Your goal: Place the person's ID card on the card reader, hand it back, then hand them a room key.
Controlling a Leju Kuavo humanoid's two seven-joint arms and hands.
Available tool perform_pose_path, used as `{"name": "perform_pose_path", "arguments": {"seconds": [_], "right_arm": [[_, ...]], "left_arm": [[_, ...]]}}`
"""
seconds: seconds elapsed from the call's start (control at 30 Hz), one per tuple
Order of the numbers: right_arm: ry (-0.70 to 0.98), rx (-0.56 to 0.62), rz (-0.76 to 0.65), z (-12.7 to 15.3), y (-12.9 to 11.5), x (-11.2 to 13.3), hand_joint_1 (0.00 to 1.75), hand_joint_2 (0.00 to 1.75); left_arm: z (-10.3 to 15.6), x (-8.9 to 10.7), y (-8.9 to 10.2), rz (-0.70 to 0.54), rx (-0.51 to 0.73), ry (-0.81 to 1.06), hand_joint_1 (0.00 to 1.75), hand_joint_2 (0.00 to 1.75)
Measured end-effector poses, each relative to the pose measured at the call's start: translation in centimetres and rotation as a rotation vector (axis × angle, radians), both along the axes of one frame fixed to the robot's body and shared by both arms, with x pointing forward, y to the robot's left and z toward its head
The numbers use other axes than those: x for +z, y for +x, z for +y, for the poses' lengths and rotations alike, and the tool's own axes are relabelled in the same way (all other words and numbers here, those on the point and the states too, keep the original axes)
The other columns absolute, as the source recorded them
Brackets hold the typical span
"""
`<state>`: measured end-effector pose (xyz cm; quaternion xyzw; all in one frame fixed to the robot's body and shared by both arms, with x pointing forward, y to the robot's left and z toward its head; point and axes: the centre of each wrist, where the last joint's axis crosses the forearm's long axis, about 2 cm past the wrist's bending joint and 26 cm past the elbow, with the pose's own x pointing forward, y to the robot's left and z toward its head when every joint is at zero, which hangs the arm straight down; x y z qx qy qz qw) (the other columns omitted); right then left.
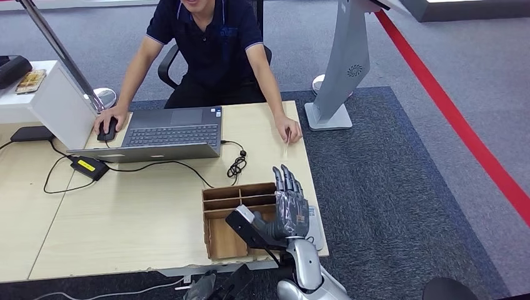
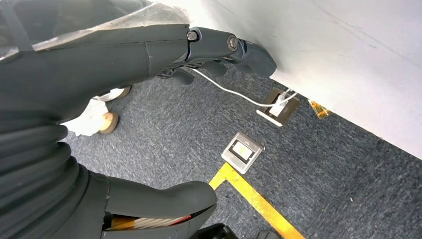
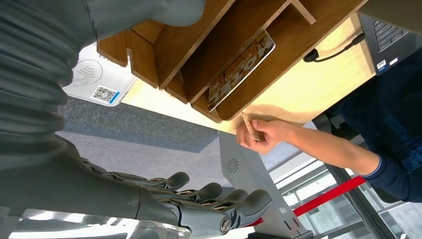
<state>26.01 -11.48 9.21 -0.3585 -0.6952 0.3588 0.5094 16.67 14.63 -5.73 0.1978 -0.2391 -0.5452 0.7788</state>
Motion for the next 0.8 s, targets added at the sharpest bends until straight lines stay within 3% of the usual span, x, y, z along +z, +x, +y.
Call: {"name": "perform_pose_path", "arguments": {"seconds": [0.8], "right_arm": [[0.006, 0.0, -0.026, 0.22, 0.49, 0.36, 0.0, 1.75]], "left_arm": [[-0.12, 0.07, 0.08, -0.006, 0.018, -0.005, 0.0, 1.75]]}}
